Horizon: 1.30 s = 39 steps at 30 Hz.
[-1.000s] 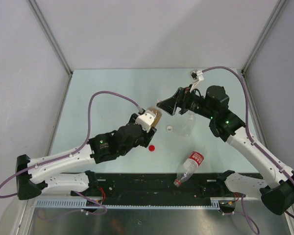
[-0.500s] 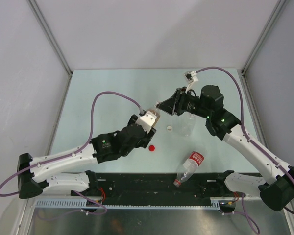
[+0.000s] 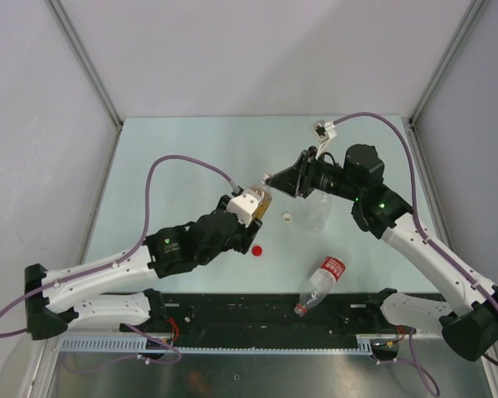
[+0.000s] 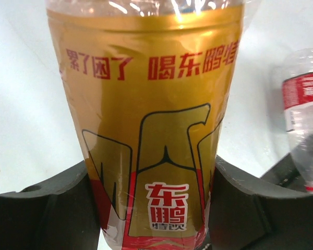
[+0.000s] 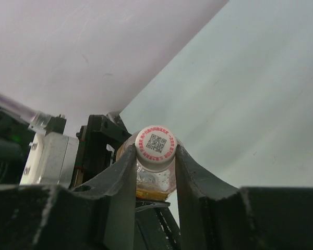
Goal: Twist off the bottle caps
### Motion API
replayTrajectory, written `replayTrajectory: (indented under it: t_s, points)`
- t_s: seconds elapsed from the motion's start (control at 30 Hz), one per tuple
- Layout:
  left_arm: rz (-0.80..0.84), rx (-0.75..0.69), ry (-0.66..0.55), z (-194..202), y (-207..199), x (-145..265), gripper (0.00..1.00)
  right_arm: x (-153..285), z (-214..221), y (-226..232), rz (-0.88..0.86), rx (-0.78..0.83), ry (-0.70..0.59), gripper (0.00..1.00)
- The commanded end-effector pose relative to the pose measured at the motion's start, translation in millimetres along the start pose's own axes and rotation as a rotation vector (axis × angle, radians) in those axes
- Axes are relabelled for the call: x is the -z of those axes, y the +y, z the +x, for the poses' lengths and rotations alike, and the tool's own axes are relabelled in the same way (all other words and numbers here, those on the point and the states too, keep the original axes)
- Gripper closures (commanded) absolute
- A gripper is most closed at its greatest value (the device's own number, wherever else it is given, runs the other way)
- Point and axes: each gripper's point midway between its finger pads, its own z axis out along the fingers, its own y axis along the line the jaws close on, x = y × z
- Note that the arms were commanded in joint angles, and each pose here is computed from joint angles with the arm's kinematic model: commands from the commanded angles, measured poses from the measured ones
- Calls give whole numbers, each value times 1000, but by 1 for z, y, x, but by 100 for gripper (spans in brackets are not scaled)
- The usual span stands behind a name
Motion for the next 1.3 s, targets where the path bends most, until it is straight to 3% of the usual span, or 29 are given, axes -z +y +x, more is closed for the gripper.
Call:
replayTrajectory:
  t_s: [0.0,0.47,0.8,1.1,1.27]
  points:
    - [205,45,-141,-36,-29,19,100,18,-24,41,-139,180,-56,100]
    - [830,-15,-332,-66,-104,85,100,67,-37,98,-414,346,-83,100]
    - [1243,-120,-402,-61,-139,148,100,96,-33,136,-622,436,-60,100]
    - [1402,-145,-417,-59,-149,166,100,111,-29,152,-709,481,-45,98]
    - [1368,-132,-419,-60,-148,160,100,109,-29,149,-693,472,-43,81]
